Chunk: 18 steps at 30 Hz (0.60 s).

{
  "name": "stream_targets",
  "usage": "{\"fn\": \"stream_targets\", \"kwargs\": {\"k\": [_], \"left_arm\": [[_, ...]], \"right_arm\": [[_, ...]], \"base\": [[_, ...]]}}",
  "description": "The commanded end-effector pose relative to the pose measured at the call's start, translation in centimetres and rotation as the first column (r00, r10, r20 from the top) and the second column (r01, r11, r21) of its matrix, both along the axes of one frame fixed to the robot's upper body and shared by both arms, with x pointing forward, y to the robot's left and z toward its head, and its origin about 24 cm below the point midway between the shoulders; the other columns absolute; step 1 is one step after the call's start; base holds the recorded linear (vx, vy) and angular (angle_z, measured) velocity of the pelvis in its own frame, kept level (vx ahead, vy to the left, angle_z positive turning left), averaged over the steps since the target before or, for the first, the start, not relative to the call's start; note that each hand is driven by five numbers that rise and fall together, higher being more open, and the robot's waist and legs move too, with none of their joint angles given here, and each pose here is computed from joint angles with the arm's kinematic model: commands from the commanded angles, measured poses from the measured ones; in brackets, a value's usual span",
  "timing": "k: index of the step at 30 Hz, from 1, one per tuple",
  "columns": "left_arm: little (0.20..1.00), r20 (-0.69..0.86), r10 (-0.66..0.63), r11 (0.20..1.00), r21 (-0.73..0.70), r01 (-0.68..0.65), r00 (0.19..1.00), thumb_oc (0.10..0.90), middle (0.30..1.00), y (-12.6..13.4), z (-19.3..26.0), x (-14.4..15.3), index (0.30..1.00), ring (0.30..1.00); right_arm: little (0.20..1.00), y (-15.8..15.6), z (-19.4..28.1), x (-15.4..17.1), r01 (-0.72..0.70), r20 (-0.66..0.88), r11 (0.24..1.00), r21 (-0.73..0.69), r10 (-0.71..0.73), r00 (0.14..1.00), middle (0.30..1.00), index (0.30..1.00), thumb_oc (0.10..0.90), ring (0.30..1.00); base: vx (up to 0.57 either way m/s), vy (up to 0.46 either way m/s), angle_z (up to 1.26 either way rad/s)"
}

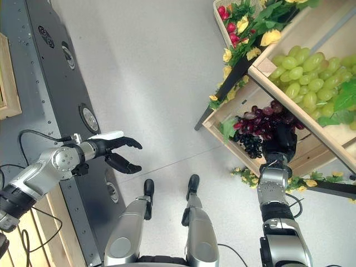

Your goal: Pick up the fruits from the basket on one side to the basket on the other side

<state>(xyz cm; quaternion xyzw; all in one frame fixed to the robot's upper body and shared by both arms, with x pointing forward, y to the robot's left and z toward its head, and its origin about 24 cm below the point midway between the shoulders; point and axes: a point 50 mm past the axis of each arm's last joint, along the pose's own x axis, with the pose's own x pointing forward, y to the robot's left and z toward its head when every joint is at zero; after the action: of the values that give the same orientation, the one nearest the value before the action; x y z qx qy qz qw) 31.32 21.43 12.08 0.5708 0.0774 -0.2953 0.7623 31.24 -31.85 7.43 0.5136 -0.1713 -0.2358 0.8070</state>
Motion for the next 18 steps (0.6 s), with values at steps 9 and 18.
{"fn": "stream_targets", "kwargs": {"k": [9,18], "left_arm": [[0.9,0.1,-0.077,0.995,-0.061,0.083,0.992,0.8,0.9,-2.4,3.1,0.9,0.9,0.9],[0.9,0.111,-0.078,0.995,-0.058,0.085,0.991,0.8,0.9,-2.0,3.8,0.6,0.9,0.9]], "right_arm": [[0.9,-7.3,11.7,-2.0,0.461,0.072,0.792,-0.4,-0.474,0.878,0.9,0.9,0.8,0.9],[0.9,-7.6,10.7,-0.6,0.087,-0.296,0.603,-0.793,-0.506,0.81,0.9,0.9,0.8,0.9]], "base": [[0.0,-0.004,-0.01],[0.0,-0.004,0.02]]}}
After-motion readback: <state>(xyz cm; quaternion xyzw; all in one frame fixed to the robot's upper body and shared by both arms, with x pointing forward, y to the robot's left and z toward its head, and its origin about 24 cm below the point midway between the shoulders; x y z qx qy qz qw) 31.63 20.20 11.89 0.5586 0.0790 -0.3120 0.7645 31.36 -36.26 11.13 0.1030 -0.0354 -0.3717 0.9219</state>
